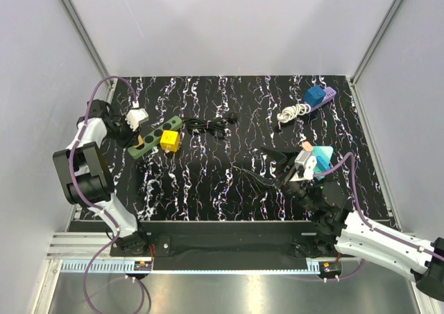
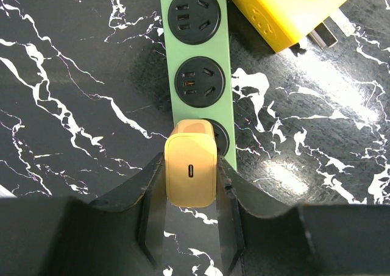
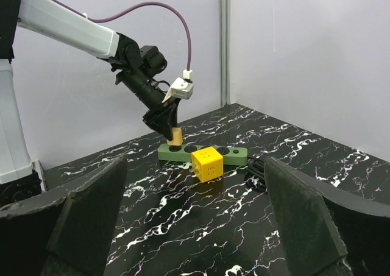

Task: Insert the plug

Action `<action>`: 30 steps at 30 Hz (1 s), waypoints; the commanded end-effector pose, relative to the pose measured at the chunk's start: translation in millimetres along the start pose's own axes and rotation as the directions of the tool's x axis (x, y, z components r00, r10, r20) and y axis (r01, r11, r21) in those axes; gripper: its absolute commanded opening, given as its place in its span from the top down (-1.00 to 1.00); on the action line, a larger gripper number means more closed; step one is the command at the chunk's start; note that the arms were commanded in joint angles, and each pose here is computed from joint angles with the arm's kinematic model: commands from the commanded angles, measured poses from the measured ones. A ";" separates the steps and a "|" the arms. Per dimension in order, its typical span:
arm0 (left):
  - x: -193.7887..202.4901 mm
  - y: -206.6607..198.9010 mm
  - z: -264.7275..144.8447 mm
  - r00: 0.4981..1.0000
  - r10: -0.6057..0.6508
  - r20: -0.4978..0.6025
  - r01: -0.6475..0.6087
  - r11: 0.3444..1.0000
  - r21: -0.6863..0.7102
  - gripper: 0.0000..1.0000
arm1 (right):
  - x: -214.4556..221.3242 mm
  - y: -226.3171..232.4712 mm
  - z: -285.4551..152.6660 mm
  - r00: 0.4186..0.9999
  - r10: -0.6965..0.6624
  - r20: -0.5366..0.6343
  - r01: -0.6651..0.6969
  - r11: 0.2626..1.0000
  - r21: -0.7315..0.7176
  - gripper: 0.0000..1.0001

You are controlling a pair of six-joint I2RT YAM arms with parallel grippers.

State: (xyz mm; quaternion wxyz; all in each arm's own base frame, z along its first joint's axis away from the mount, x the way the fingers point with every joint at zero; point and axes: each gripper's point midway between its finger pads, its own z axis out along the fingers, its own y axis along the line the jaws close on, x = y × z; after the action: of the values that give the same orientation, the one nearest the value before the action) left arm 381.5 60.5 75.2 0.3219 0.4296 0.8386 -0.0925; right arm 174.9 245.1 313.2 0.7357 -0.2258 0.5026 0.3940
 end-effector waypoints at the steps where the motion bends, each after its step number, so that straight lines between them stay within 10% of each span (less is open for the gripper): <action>1: 63.3 -36.6 23.3 0.983 -0.033 -0.179 0.055 0.992 0.117 1.00 | -14.8 -0.9 1.5 0.999 0.016 0.048 -0.016 1.000 0.012 -0.99; 30: 102.7 -39.9 23.7 0.904 0.056 -0.424 0.057 0.967 0.249 1.00 | -13.8 -15.5 -7.9 0.997 0.065 0.045 -0.069 0.992 0.102 -0.99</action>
State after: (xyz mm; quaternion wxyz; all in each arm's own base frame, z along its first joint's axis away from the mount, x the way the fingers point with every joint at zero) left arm 381.5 63.3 60.4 0.2550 0.4505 0.8488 -0.1076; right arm 176.6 230.8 318.2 0.7382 -0.1863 0.5119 0.3978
